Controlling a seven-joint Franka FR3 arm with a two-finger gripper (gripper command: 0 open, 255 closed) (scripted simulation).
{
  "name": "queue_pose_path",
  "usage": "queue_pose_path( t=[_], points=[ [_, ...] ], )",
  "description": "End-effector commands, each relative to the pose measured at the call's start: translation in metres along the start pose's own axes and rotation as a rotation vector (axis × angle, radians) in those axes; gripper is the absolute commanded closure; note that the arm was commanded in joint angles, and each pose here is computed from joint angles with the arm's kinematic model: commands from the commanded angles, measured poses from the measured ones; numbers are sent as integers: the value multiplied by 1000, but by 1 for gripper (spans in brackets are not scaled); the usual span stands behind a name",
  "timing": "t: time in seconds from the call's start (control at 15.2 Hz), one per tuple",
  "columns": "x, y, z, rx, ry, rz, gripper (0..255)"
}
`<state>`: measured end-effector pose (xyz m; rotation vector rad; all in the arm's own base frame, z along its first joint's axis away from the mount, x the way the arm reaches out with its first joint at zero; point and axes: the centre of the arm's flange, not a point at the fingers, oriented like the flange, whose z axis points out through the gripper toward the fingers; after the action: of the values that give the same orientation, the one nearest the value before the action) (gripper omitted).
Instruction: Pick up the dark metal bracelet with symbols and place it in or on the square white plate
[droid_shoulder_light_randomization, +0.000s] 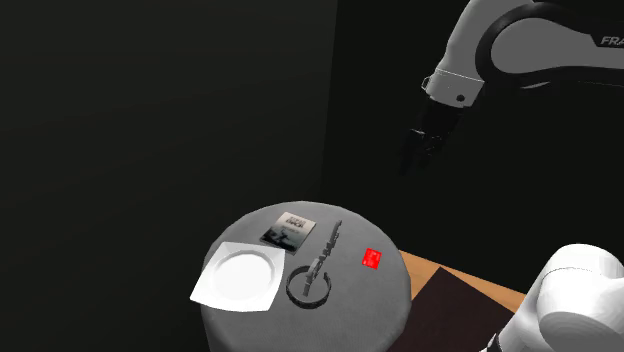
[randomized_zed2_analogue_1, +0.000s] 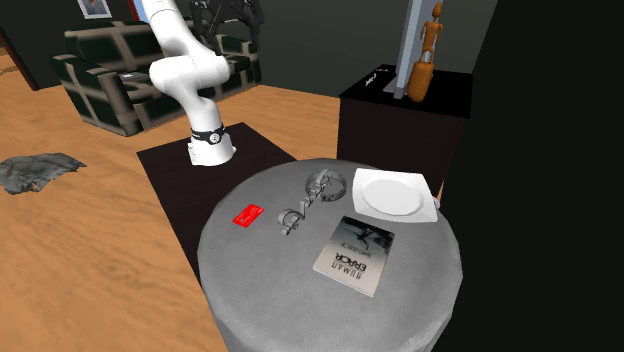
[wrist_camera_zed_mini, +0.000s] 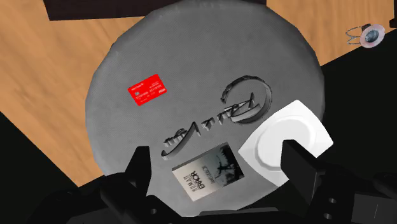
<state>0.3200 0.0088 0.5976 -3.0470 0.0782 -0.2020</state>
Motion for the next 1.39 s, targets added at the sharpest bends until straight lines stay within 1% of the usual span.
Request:
queue_pose_path(
  t=[0.0,0.66,1.32],
  points=[
    [0,0,0,0,0,0,0],
    [19,-48,125,-51,-38,214,0],
    [42,-85,254,-102,-75,427,0]
  ],
)
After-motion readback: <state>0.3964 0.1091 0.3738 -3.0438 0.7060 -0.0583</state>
